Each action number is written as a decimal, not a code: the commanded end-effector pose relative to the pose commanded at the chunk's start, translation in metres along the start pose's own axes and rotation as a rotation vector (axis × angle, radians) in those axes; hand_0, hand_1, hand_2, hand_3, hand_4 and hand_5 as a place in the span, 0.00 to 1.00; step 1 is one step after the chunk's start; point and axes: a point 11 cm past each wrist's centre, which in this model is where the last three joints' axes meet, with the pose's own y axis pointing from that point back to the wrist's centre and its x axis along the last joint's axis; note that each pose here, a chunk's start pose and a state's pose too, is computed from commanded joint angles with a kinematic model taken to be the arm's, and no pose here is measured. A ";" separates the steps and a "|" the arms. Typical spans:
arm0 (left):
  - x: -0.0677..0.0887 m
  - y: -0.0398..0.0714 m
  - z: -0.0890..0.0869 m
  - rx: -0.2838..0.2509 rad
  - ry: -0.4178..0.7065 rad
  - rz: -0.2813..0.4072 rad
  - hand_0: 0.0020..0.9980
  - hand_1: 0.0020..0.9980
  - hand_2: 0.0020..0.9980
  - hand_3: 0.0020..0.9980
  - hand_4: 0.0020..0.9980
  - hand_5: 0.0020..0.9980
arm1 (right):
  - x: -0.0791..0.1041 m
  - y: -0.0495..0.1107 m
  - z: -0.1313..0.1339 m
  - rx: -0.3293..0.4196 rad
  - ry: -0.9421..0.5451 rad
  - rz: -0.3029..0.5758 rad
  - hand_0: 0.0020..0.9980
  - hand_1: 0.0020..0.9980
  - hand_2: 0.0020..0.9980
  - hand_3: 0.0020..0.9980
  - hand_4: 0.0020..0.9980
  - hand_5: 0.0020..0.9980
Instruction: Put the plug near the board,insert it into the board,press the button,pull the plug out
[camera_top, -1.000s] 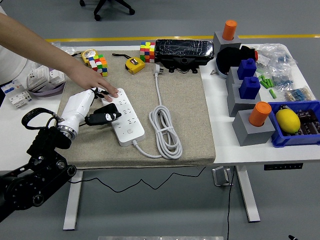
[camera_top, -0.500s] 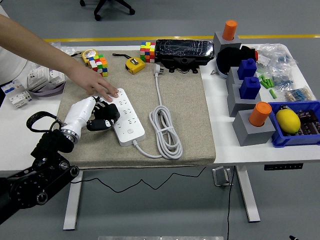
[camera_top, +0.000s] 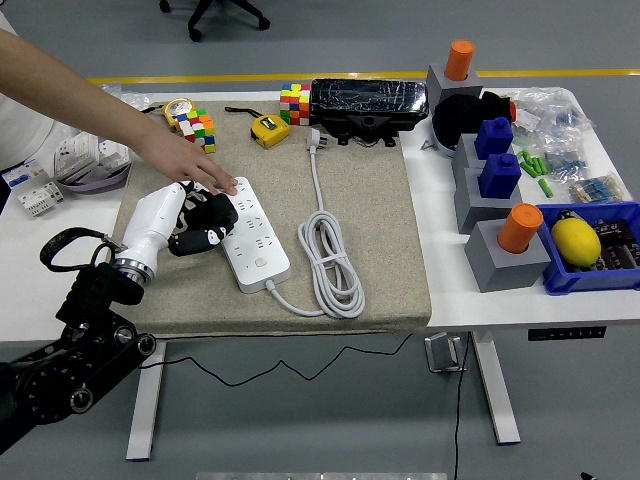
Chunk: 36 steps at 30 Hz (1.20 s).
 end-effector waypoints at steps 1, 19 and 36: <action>0.001 0.002 -0.002 0.005 -0.001 0.003 0.28 0.36 0.36 0.44 0.60 0.06 | 0.000 0.000 0.000 0.000 0.000 0.000 0.65 0.64 0.61 0.54 0.98 0.55; -0.010 0.018 -0.046 0.103 -0.010 -0.050 0.53 0.54 0.52 0.56 0.82 0.18 | 0.000 0.000 -0.001 0.005 -0.005 0.002 0.65 0.64 0.61 0.54 0.97 0.55; -0.012 0.020 -0.051 0.115 -0.038 -0.054 0.76 0.73 0.69 0.75 1.00 0.32 | 0.000 0.000 0.000 0.001 -0.010 0.001 0.65 0.64 0.60 0.54 0.97 0.54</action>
